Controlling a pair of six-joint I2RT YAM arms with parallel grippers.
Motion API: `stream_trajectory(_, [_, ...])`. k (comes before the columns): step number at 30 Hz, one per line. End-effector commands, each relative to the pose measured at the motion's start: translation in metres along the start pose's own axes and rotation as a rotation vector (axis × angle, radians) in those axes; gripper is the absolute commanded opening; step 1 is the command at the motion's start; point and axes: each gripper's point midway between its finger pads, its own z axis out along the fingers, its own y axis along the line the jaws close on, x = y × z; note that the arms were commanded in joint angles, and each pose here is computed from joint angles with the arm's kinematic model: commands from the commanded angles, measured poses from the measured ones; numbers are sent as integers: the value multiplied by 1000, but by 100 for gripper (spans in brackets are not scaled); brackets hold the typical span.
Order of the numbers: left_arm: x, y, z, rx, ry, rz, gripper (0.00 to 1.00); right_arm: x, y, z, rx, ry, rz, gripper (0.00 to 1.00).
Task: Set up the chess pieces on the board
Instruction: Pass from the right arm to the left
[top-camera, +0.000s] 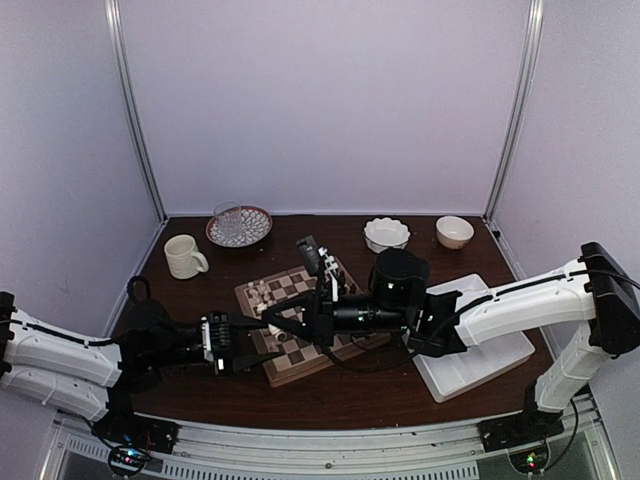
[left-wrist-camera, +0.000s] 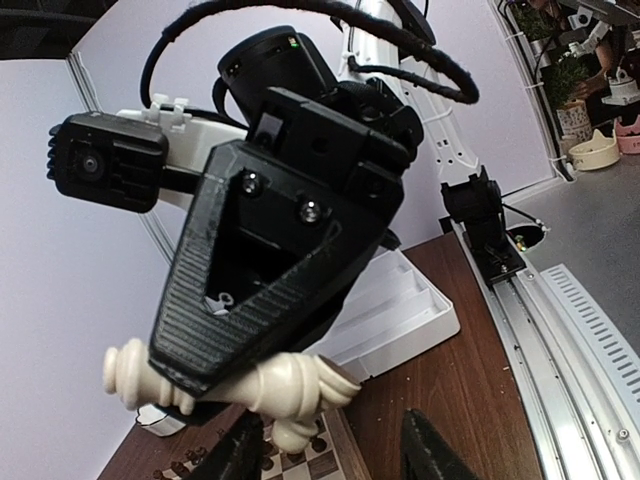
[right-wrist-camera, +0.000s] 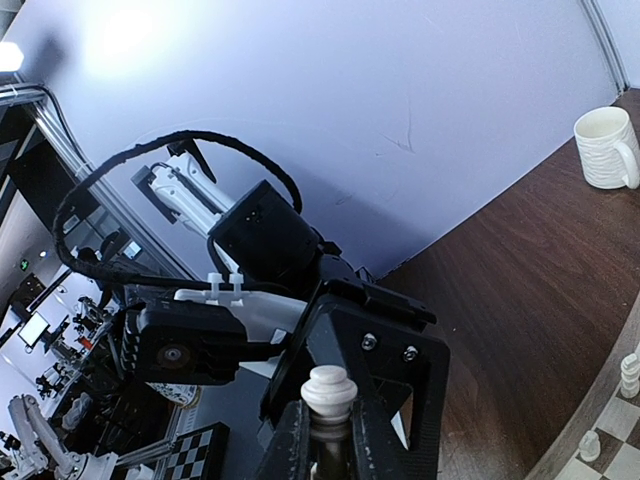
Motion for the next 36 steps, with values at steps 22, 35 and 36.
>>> stream_trajectory(22, [-16, 9, 2, -25, -38, 9, 31, -7, 2, 5, -1, -28, -29, 0])
stream_trajectory(35, [-17, 12, 2, -45, -34, -11, 30, -4, -3, 3, 22, -26, -46, 0])
stream_trajectory(36, [-16, 12, 2, -44, -32, -14, 31, -4, -4, 3, 27, -27, -49, 0])
